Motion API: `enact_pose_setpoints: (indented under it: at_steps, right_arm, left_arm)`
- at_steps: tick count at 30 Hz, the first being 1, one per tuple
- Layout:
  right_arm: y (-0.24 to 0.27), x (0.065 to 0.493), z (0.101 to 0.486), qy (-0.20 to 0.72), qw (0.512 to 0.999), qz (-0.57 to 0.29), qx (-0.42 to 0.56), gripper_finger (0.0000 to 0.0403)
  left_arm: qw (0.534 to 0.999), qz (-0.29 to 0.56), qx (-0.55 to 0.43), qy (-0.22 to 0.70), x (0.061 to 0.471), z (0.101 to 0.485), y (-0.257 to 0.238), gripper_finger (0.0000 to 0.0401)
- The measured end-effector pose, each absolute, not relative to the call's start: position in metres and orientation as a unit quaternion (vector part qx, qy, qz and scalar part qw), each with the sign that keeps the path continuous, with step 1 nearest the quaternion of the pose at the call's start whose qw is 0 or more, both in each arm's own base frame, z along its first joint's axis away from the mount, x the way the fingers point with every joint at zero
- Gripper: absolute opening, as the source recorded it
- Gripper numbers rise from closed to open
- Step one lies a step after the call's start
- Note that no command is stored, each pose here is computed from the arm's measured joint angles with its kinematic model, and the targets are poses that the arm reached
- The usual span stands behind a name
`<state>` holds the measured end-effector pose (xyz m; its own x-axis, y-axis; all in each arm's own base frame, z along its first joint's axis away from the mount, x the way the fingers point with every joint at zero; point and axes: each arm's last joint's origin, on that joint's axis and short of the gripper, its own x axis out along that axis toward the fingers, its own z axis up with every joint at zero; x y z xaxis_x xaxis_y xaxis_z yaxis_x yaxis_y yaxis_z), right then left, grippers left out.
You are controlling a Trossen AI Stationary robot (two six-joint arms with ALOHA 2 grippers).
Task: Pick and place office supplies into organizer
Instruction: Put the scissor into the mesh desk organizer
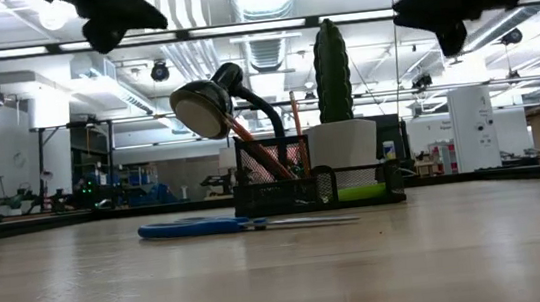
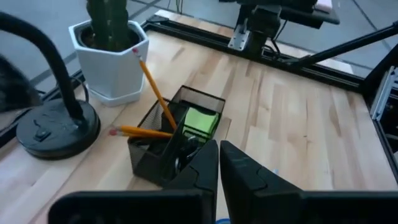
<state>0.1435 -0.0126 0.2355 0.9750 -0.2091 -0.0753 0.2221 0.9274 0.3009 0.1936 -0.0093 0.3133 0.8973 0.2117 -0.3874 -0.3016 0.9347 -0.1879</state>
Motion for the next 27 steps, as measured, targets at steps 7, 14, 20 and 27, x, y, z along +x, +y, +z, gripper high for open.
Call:
enact_pose_setpoints:
  at_steps: [7, 14, 20, 27]
  right_arm:
    - [-0.013, 0.171, 0.273, 0.039, 0.977, -0.111, 0.176, 0.0108]
    - [-0.006, 0.216, 0.294, 0.092, 0.976, -0.102, 0.168, 0.0125]
    - [0.013, 0.257, 0.304, 0.124, 0.976, -0.073, 0.164, 0.0129]
    - [0.038, 0.306, 0.315, 0.151, 0.974, -0.055, 0.158, 0.0132]
  left_arm:
    - [0.971, 0.128, -0.124, 0.159, 0.167, 0.302, -0.007, 0.0]
    - [0.983, 0.115, -0.098, 0.104, 0.132, 0.304, -0.004, 0.0]
    - [0.987, 0.115, -0.096, 0.065, 0.107, 0.299, -0.001, 0.0]
    - [0.988, 0.111, -0.104, 0.015, 0.083, 0.297, 0.001, 0.0]
